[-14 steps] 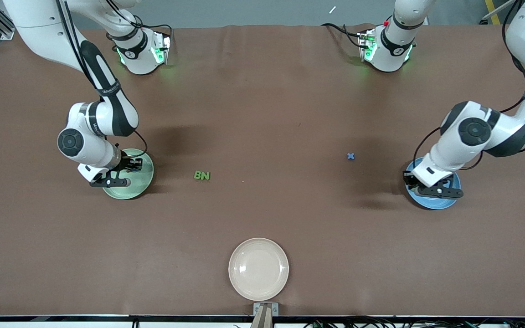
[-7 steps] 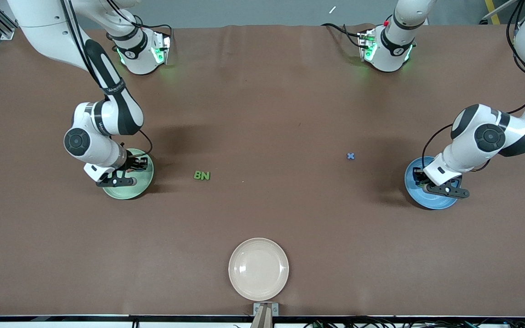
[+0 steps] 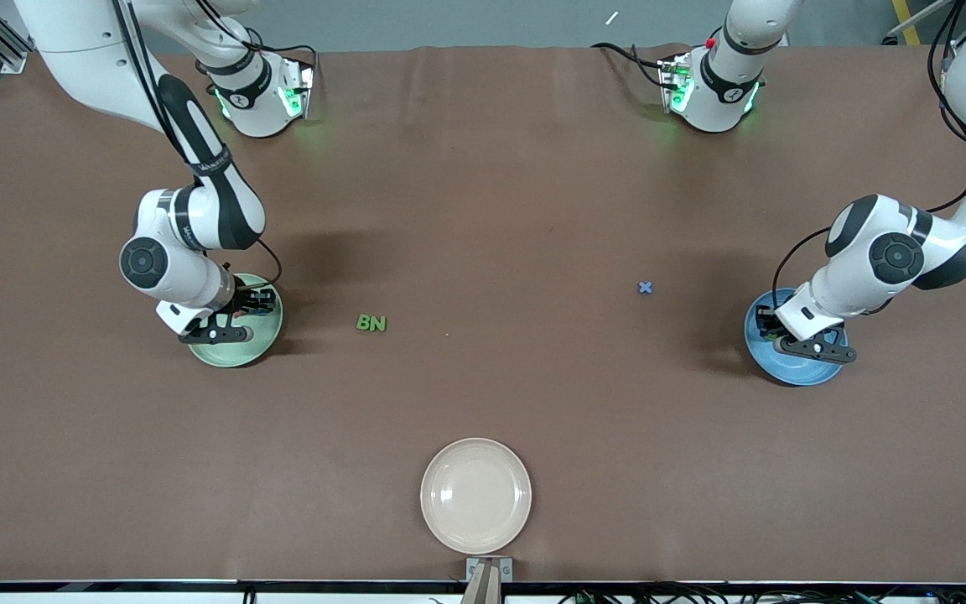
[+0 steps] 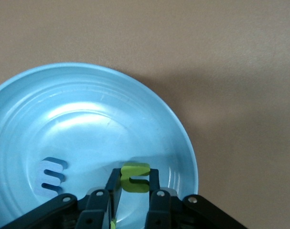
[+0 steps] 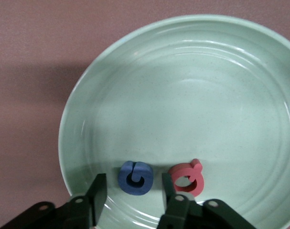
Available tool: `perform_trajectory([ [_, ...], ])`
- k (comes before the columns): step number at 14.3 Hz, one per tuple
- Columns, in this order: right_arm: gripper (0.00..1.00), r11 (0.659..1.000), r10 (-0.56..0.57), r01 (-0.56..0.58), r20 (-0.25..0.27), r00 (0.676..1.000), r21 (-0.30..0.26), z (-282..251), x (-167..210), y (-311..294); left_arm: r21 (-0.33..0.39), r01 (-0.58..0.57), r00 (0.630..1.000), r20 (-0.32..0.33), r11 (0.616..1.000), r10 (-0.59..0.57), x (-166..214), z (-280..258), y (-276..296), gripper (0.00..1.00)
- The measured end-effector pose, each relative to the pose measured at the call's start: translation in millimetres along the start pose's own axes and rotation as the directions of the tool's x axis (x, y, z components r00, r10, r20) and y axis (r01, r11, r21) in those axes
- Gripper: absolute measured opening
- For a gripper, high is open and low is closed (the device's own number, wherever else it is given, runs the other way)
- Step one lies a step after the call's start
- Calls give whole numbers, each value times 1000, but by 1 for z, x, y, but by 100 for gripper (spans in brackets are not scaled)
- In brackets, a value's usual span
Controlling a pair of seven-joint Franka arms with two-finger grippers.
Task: Sort upper and lower case letters into plates
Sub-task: 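Place the c on the green plate while the left gripper places the n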
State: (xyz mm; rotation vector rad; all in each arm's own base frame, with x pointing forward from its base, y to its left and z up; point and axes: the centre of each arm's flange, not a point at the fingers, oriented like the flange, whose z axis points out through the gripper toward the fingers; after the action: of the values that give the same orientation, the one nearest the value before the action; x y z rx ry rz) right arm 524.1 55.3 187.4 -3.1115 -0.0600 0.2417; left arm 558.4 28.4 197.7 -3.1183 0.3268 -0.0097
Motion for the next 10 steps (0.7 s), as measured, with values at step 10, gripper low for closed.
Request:
perform_trajectory([
  [10, 100, 988, 156, -156, 15, 988, 8, -65, 10, -106, 14, -30, 1000, -3, 999, 30, 6, -4, 5, 64],
])
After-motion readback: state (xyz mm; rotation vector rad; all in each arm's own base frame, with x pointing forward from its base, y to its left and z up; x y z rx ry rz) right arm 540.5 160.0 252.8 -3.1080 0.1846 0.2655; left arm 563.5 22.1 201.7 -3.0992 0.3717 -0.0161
